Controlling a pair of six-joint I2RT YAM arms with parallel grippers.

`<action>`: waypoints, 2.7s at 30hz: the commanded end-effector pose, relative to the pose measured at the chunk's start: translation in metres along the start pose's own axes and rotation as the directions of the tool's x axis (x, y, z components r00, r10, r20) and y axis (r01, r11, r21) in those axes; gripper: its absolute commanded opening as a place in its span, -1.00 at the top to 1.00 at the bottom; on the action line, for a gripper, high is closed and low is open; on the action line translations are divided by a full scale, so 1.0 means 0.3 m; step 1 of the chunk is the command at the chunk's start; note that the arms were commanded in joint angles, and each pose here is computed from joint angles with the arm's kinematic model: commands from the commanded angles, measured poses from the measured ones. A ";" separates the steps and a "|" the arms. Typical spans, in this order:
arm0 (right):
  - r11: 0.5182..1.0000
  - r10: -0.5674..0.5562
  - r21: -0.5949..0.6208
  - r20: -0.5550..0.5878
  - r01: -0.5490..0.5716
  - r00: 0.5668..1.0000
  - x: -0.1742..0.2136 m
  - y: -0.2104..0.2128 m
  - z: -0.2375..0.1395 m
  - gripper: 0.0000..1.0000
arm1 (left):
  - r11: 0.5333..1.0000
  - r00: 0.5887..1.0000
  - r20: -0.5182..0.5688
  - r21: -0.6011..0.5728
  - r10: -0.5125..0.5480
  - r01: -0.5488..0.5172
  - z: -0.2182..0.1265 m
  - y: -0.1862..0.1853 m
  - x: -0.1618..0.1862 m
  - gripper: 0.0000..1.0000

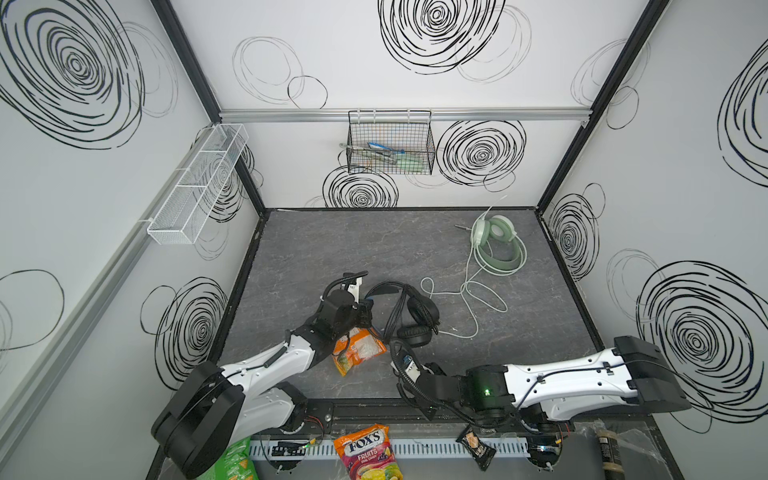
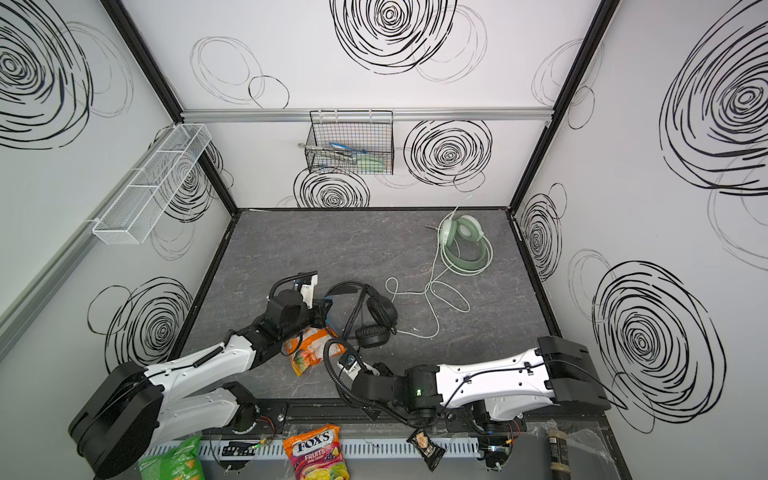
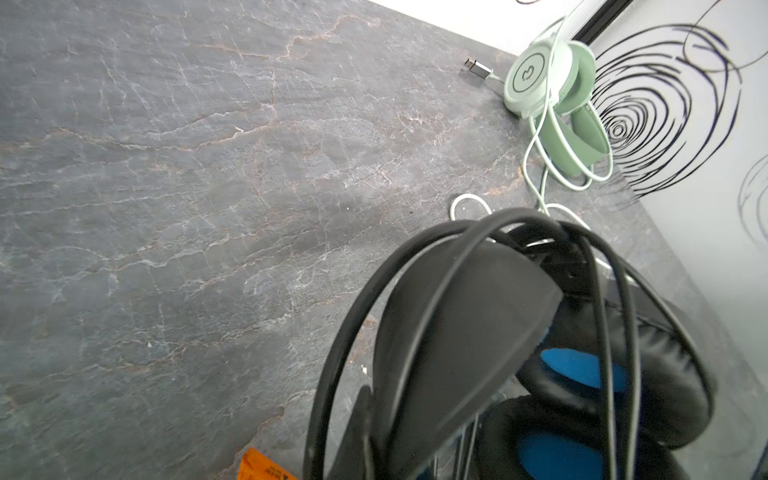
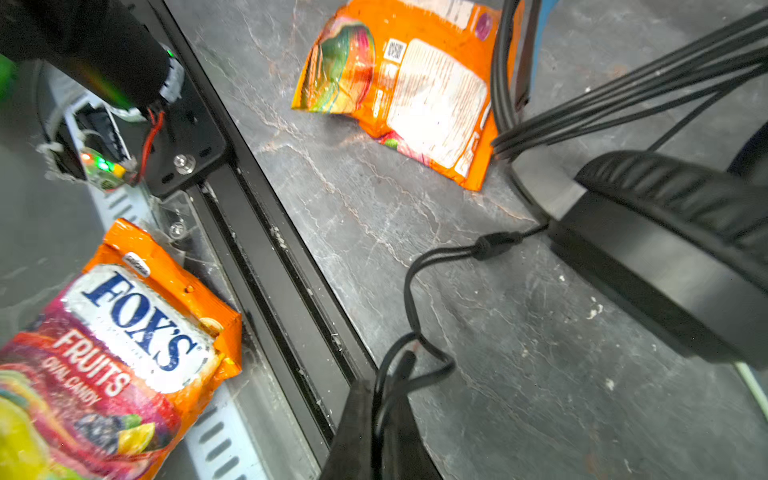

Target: Wrap the headphones

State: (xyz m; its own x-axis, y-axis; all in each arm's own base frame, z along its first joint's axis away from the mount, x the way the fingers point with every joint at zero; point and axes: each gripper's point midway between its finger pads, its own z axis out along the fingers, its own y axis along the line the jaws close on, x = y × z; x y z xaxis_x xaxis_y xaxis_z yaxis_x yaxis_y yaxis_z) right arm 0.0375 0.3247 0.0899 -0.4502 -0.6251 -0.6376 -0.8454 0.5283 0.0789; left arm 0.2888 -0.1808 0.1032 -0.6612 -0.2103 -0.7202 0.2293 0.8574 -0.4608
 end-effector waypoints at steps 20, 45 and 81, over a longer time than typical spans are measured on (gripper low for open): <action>0.988 -0.129 -0.052 0.255 0.147 0.958 -0.258 0.222 -0.206 1.00 | 0.993 0.938 0.325 0.053 -0.118 0.106 -0.077 -0.065 -0.279 1.00; 0.919 -0.029 0.385 0.269 -0.080 0.963 -0.345 -0.526 -0.244 1.00 | 0.998 0.978 0.201 0.010 0.058 -0.061 -0.080 -0.111 -0.123 1.00; 0.931 -0.024 0.364 0.110 -0.018 0.994 -0.420 -0.598 0.160 0.66 | 0.994 0.990 0.140 0.107 -0.029 0.014 -0.046 -0.139 -0.113 1.00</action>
State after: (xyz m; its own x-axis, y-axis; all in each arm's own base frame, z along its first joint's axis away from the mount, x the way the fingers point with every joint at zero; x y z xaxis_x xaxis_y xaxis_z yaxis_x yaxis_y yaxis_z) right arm 0.2548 0.3332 0.0959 -0.4152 -0.6139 -0.6714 -0.6922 0.6921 -0.2047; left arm 0.2773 -0.1898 0.1158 -0.6315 -0.2152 -0.7449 0.2438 0.8569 -0.4542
